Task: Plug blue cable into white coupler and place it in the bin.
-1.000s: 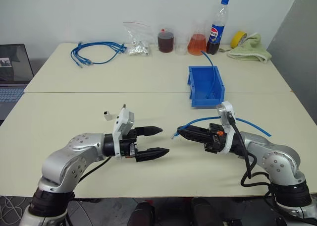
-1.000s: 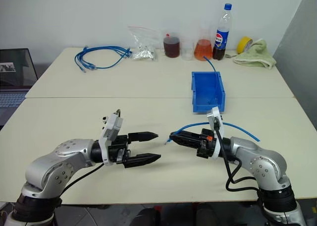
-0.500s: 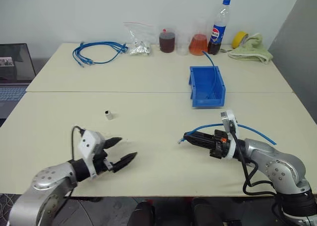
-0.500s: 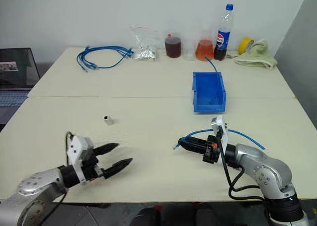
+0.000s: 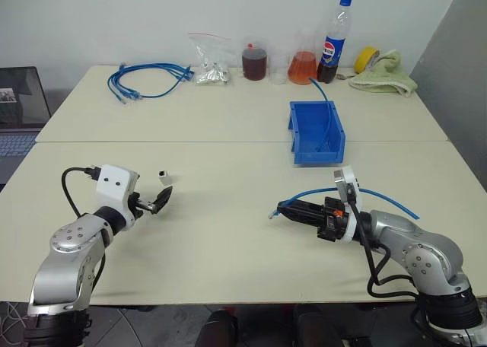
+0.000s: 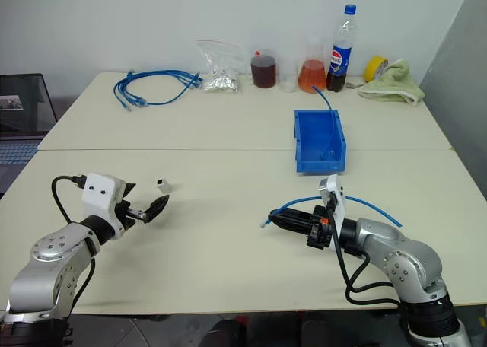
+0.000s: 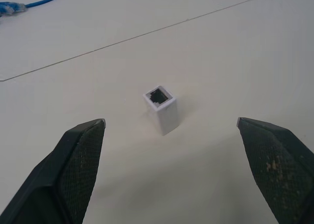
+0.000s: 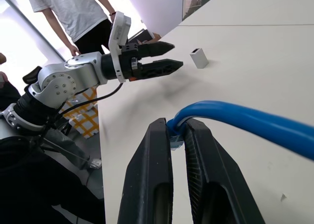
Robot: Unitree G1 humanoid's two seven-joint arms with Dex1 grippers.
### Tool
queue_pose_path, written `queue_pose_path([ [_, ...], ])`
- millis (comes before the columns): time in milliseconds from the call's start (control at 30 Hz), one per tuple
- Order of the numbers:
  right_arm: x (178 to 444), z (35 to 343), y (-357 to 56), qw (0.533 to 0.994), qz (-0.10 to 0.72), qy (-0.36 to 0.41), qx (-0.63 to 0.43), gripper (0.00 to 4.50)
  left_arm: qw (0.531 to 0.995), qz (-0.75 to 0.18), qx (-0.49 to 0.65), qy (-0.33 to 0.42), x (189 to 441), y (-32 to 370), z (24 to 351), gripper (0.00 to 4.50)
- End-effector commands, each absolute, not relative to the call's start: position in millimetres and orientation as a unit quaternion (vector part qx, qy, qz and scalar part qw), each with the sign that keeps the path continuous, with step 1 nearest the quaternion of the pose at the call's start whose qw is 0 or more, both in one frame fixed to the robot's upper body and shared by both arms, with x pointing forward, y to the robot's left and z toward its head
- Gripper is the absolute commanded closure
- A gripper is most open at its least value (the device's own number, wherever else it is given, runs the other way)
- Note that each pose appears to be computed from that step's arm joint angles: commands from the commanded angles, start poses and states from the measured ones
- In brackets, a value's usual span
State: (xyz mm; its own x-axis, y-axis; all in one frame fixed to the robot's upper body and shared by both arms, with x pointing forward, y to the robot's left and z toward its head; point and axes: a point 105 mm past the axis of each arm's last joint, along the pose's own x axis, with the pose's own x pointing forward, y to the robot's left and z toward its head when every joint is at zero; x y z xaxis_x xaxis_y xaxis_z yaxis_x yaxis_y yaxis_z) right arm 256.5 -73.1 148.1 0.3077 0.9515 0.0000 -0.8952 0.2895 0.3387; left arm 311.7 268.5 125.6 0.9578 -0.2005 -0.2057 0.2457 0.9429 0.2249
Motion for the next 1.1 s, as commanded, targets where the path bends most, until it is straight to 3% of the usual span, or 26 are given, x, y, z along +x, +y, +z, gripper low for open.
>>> queue_pose_path([
  [33,254,159,-71,0.792,0.591,0.077,0.13,4.41,0.983,-0.099,0.131,0.08,314,278,137,0.0],
  [1100,248,161,-64,0.791,0.593,0.074,0.132,4.41,0.923,-0.295,0.163,0.185,363,304,125,0.0],
])
